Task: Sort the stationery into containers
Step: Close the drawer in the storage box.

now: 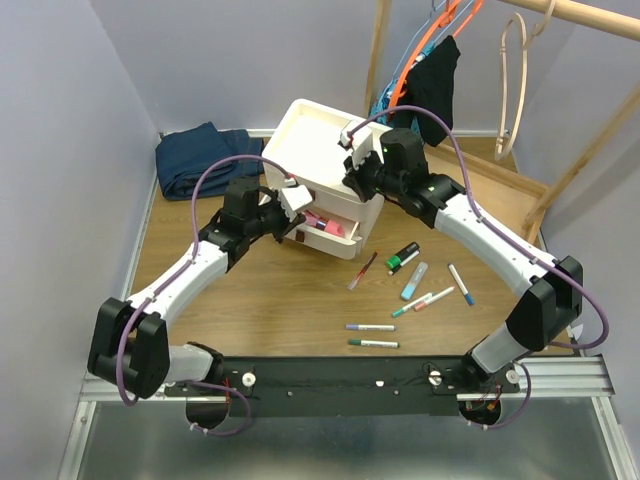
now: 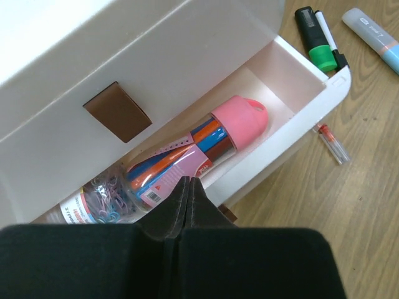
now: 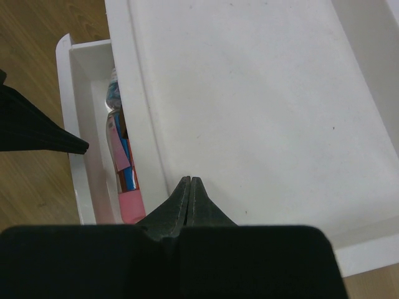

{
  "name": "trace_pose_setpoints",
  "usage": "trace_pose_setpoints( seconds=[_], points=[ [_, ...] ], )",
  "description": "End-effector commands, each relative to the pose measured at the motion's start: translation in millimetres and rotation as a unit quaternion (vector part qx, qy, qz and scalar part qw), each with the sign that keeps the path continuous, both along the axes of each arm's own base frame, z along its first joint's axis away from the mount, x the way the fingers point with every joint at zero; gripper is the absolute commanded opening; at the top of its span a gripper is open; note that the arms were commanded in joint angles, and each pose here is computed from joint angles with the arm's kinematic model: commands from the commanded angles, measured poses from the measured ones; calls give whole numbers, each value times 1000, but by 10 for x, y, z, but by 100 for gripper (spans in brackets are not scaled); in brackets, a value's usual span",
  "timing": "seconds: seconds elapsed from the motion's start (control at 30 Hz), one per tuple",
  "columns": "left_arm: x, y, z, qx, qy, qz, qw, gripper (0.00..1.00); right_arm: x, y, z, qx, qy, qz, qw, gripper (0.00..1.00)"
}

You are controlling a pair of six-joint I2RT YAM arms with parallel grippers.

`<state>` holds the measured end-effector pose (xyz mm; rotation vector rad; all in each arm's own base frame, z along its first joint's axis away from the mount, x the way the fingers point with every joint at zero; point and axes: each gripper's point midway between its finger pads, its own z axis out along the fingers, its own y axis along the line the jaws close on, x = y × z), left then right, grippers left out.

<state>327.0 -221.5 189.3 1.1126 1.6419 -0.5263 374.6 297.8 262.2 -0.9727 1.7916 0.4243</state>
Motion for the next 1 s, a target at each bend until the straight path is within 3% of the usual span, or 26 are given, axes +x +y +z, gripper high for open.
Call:
trace_pose_setpoints(
  seconds=[0.0, 0.17, 0.3, 0.4, 0.6, 0.97],
  points=[
    [178, -70, -18, -5, -18, 5, 1000, 0, -310, -21, -573, -44, 95, 19, 994, 1],
    [209, -85, 287, -11, -39, 4, 999, 0, -294, -17, -564, -44, 94, 17, 994, 1],
    [20, -29, 779, -30, -65, 0, 997, 0, -333, -47, -630, -48, 99, 17, 994, 1],
    [-141, 11, 802, -41, -62, -2, 997, 0, -352, -60, -662, -50, 100, 17, 994, 1],
    [-378, -5, 142, -36, 38, -1, 999, 0, -338, -65, -698, -54, 102, 15, 993, 1],
    [-269, -18, -110, -40, 40, 21, 998, 0, -302, -44, -692, -53, 101, 11, 993, 1]
  ],
)
